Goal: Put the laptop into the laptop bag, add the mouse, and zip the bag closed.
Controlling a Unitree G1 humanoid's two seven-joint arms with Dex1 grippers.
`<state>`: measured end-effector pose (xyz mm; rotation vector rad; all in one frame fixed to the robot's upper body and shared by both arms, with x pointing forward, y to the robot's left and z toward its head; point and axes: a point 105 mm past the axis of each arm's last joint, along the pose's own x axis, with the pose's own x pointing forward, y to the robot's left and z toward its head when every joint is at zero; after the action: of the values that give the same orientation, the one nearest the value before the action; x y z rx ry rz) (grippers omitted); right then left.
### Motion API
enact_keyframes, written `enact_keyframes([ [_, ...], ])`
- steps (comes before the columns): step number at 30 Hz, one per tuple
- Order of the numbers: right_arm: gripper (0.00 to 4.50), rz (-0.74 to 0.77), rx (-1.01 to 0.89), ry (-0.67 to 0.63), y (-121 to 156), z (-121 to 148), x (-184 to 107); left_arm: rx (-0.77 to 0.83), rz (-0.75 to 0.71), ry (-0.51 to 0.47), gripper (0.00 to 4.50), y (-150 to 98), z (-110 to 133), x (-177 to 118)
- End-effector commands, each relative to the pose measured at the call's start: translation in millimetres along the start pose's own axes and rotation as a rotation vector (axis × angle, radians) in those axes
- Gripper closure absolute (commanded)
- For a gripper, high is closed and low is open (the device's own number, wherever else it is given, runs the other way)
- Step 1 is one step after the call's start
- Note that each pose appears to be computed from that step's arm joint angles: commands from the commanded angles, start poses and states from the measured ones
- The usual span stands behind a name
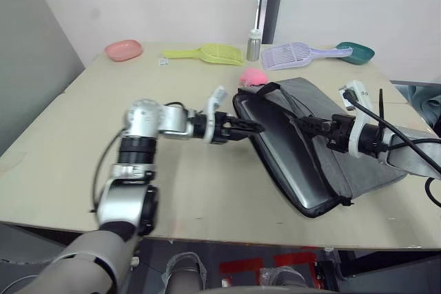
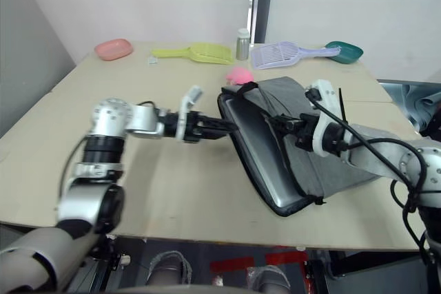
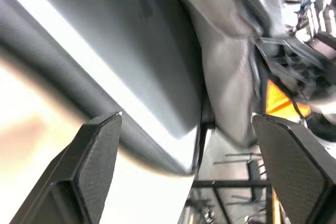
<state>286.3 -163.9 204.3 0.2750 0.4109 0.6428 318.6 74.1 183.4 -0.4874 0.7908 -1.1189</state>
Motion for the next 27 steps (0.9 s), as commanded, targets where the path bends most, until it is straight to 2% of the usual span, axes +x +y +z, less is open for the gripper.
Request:
enact_keyframes([
  [1,4.50,0.003,-0.042,-0.026,0.7,8.5,-3.2,0.178,-0.073,-0.023,0.38,-17.7,-0.1,-31.4],
  [4,4.50,0.014,-0.059,0.016,-0.3,-4.0,3.2,0.317,-0.104,-0.077,0.38,-20.7,1.3,-53.9],
  [9,4.50,0.002,-0.081,0.069,-8.7,-23.5,17.0,0.452,-0.223,-0.185,0.38,-44.5,5.1,-77.9],
  [12,4.50,0.034,-0.076,0.062,-4.3,-25.0,22.8,0.525,-0.274,-0.189,0.38,-54.4,-7.7,-96.1],
  [16,4.50,0.060,-0.051,0.060,-0.3,-29.2,28.1,0.539,-0.173,-0.179,0.38,-36.1,-22.6,-126.9],
  [19,4.50,0.063,-0.037,0.074,-0.3,-36.9,29.7,0.527,-0.092,-0.207,0.38,-22.6,-26.8,-149.4],
  [21,3.77,0.059,-0.027,0.075,-2.1,-38.8,30.0,0.526,-0.049,-0.225,0.36,-16.2,-28.4,-161.5],
  [22,3.59,0.058,-0.022,0.072,-3.2,-38.1,30.3,0.524,-0.028,-0.234,0.36,-13.7,-29.3,-167.6],
  [24,2.73,0.058,-0.019,0.069,-4.0,-36.9,30.7,0.531,-0.006,-0.240,0.36,-11.1,-30.5,-173.8],
  [27,1.77,0.077,-0.023,0.054,-2.0,-31.9,30.5,0.585,0.035,-0.212,0.36,-6.0,-36.2,-181.0],
])
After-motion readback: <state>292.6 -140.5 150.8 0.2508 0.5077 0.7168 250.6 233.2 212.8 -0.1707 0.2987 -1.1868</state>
